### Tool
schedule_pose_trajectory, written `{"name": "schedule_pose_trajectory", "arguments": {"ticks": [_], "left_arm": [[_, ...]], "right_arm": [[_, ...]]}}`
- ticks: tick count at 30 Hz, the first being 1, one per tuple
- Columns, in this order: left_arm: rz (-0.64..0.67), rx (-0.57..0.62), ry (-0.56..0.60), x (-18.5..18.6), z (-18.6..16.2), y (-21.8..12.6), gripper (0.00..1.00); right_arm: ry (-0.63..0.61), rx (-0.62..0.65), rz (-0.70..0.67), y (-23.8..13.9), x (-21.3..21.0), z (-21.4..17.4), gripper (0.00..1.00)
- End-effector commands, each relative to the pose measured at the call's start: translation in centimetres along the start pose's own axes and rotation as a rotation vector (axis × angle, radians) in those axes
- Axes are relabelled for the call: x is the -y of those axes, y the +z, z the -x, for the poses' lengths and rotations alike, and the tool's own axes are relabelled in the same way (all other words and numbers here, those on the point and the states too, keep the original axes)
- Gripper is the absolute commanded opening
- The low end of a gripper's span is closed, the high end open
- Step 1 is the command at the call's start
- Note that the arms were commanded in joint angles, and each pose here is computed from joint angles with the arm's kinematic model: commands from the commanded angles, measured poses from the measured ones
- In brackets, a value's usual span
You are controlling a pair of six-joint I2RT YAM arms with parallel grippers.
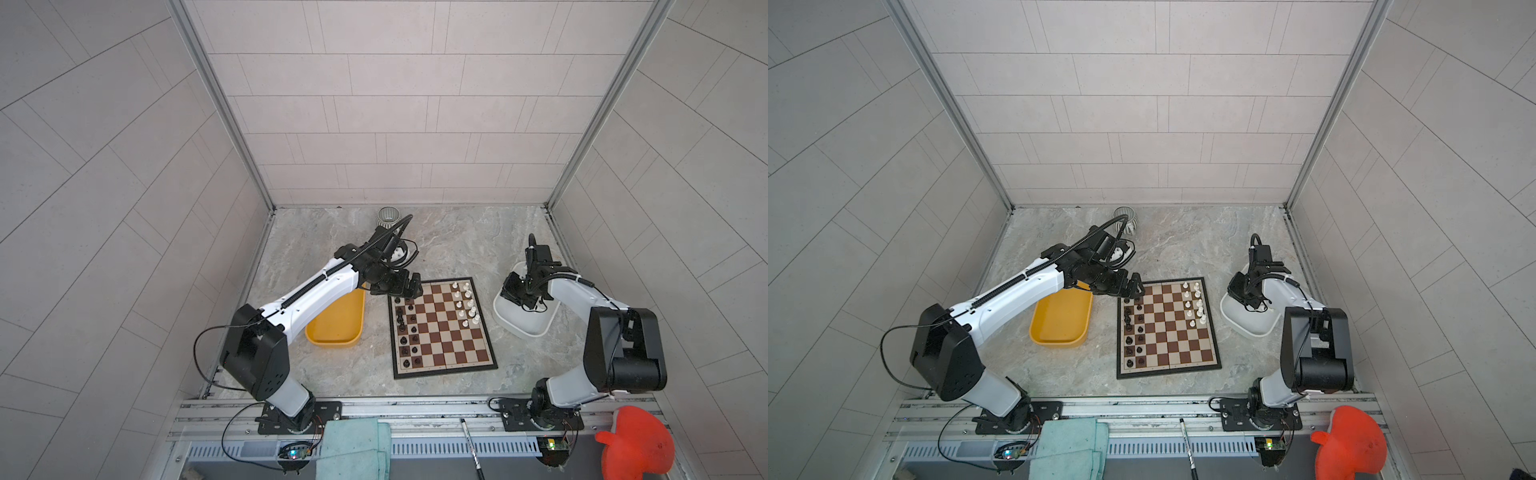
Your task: Set up the chess pieces on the board
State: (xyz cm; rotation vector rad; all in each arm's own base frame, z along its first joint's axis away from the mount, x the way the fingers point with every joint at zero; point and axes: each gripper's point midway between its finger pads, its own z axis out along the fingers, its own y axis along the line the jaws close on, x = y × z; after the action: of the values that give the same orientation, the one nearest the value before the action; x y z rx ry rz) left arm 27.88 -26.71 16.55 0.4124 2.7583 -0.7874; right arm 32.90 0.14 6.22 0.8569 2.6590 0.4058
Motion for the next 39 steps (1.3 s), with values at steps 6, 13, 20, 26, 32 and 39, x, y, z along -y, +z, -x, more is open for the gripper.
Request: {"name": "schedule_pose_trajectory", "arguments": {"ticks": [6,13,20,26,32,39], "left_arm": [[-0.071,0.217,-0.086,0.0,2.8,-4.2,1.0],[-0.196,0.184,-0.169,-0.8,2.7,-3.4,1.0],[-0.19,0.176,-0.159,-1.3,1.9,-3.1,1.0],[-0.209,0.174,-0.18,-2.0,1.8,-2.8,1.0],[-0.221,0.182,-0.207,-2.8,2.0,-2.9,1.0],[-0.239,0.191,-0.225,-3.0,2.1,-2.9,1.0]], "right_arm": [[-0.047,0.089,-0.209,-2.9,3.3,3.1,0.41],[0.081,0.028,-0.158,-0.9,2.3,3.7,0.39],[-0.006,0.018,-0.274,-0.7,4.3,6.0,0.39],[-0.092,-0.026,-0.294,0.8,4.6,6.3,0.49],[-0.132,-0.028,-0.325,1.6,4.9,6.9,0.51],[-0.147,-0.066,-0.35,3.0,5.2,7.4,0.35]]}}
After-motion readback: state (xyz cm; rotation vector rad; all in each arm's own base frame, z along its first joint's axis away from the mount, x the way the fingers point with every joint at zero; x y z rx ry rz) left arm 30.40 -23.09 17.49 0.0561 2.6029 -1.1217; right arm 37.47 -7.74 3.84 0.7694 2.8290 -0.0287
